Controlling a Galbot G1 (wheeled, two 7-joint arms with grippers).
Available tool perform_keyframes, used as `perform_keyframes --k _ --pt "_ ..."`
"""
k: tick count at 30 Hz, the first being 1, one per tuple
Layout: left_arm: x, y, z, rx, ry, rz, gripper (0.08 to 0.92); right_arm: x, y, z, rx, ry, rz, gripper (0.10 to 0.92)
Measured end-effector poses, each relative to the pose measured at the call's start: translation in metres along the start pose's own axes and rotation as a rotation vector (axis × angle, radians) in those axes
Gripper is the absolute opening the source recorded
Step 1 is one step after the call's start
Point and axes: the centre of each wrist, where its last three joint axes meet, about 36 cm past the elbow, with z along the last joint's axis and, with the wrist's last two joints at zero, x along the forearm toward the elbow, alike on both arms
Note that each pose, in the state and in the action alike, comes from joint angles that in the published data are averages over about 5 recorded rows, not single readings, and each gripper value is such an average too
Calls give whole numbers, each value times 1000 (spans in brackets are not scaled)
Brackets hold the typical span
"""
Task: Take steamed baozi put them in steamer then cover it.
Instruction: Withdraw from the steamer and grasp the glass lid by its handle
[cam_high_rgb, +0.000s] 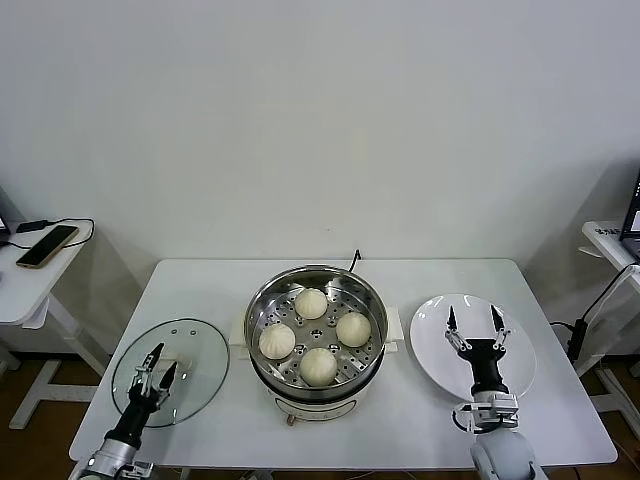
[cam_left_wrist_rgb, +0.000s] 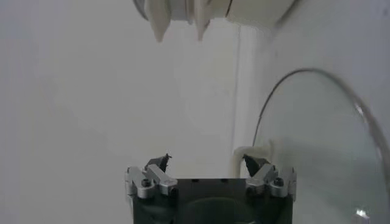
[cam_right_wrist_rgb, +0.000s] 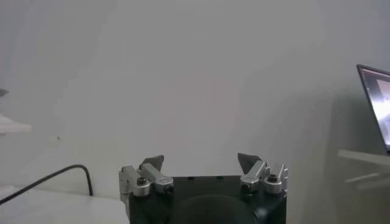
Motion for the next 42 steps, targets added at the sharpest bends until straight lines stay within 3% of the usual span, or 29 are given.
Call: perform_keyframes --k 18,37,42 --pt "-35 1 -3 -83 35 1 806 14 -8 5 9 11 19 823" --pt "-44 -1 -1 -53 70 37 274 14 -5 0 7 -3 18 823" --pt "-42 9 2 -30 82 11 198 15 -3 -1 5 -6 18 823"
